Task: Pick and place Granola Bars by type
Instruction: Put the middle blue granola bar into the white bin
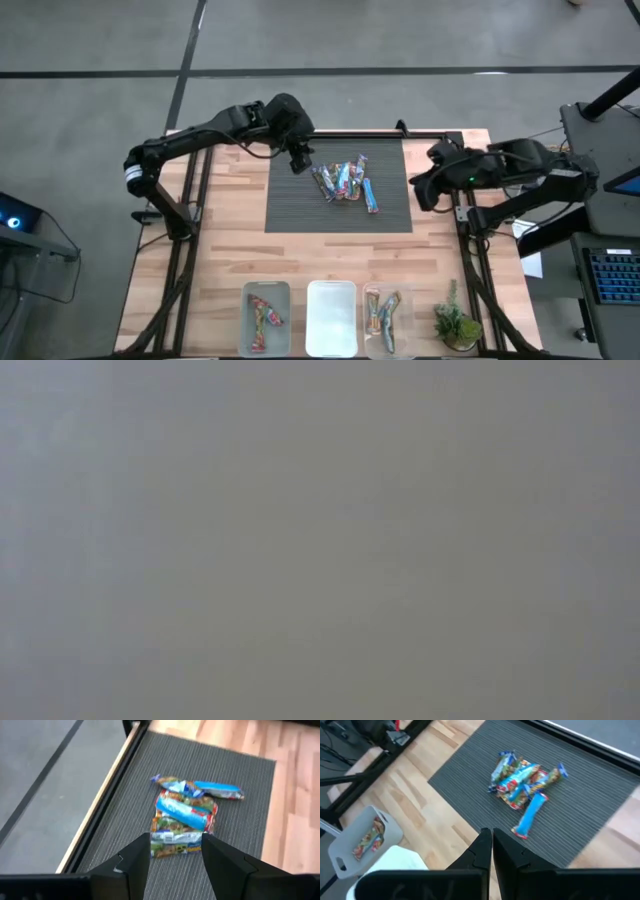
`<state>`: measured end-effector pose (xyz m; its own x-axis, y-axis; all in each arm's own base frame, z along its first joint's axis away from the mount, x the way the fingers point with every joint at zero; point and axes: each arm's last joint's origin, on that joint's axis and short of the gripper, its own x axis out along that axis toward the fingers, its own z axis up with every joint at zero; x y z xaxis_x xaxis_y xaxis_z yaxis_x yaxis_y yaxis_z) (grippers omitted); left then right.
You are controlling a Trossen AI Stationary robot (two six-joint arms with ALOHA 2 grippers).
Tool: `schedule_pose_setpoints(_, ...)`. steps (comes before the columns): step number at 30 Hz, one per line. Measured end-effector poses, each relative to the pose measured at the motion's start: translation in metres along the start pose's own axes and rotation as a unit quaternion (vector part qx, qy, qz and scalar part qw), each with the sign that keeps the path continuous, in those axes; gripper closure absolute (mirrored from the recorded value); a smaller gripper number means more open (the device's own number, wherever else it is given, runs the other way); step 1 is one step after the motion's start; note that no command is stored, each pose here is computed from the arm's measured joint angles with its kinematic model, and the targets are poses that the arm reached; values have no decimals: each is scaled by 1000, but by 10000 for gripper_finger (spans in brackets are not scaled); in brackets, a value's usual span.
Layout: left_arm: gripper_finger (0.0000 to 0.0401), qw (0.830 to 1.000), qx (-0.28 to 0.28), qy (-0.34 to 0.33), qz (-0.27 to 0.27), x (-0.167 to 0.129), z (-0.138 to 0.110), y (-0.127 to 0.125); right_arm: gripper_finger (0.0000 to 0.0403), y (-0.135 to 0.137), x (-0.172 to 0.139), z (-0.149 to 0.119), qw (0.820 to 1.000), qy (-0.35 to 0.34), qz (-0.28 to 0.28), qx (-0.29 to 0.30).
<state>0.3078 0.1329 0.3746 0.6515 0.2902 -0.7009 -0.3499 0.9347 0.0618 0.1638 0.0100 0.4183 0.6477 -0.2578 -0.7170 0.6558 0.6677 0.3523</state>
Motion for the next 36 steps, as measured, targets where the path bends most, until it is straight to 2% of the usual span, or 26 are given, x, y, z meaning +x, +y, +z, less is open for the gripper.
schedule_pose_setpoints(7, 216, 1000, 1, -7, 1, -5, 21, 2, 394, -4, -30, 11, 1000, -19, 23, -5)
schedule_pose_setpoints(14, 169, 998, 21, 55, 4, 17, 35, 3, 394, -3, -60, 24, 997, -53, 62, -12)
schedule_pose_setpoints(22, 162, 988, 88, 123, -13, 44, 45, 2, 394, -9, -83, 30, 996, -58, 63, -31)
schedule_pose_setpoints(28, 162, 976, 173, 126, -30, 58, 50, -5, 394, -10, -83, 30, 996, -53, 57, -33)
schedule_pose_setpoints(36, 163, 937, 319, 133, -55, 70, 44, -9, 394, -8, -67, 24, 998, -32, 33, -44)
